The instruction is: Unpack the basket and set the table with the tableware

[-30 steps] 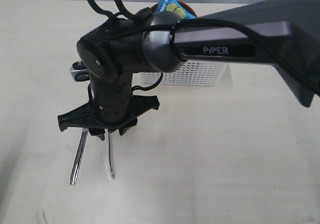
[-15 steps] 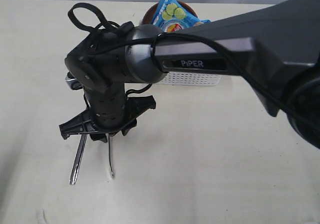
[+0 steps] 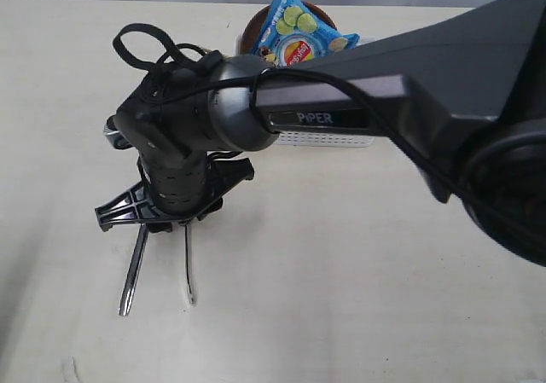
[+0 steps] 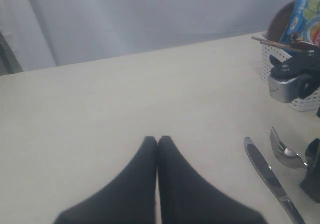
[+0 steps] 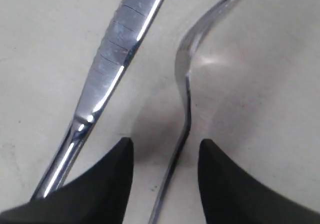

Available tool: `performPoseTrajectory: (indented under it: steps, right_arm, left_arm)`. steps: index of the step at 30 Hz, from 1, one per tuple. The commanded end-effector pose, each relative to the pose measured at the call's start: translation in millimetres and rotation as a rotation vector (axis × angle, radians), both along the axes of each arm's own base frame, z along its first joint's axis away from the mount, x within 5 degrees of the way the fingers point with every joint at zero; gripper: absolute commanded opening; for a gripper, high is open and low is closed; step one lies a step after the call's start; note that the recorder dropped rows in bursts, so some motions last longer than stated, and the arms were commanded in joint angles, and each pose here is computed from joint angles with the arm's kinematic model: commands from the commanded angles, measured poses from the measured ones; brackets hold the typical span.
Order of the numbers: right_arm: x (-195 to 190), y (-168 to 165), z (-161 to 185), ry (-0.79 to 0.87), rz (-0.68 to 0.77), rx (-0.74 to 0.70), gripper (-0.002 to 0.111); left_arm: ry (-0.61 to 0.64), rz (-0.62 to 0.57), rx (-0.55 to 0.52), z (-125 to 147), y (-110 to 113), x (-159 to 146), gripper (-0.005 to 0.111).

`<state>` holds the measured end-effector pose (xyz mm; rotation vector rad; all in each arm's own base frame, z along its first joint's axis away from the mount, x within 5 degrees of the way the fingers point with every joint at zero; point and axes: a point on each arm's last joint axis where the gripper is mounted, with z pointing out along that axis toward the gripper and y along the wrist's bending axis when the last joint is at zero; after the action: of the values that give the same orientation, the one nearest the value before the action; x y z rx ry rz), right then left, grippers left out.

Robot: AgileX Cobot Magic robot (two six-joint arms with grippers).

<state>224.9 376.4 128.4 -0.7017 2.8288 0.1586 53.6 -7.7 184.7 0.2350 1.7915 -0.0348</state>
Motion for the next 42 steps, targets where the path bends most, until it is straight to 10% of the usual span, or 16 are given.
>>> performPoseTrajectory:
  steps: [1,8,25,34,42]
  right_arm:
    - [4.2,-3.0,-5.6,0.005,-0.014,-0.021,0.04]
    - [3.9,-6.1,-5.3,0.014,-0.009,-0.051,0.0]
    - [-3.8,-14.1,39.1,-0.441,0.219,-0.577,0.0]
    - [-46.3,0.7,-3.3,-0.597,0.671,-0.861,0.0]
    - [-47.3,-1.8,-24.0,-0.572,0.704,-0.911,0.0]
  left_arm:
    - [0.0,0.002,-0.009,-0.5,-0.1,-0.2,0.0]
    - [0.0,0.002,-0.009,-0.5,-0.1,-0.2,0.0]
    - [0.0,0.002,-0.009,-0.5,-0.1,-0.2,0.0]
    - [0.0,0.002,-0.009,-0.5,-0.1,-0.2,0.0]
    - [0.0,0.002,-0.009,-0.5,-0.1,-0.2,0.0]
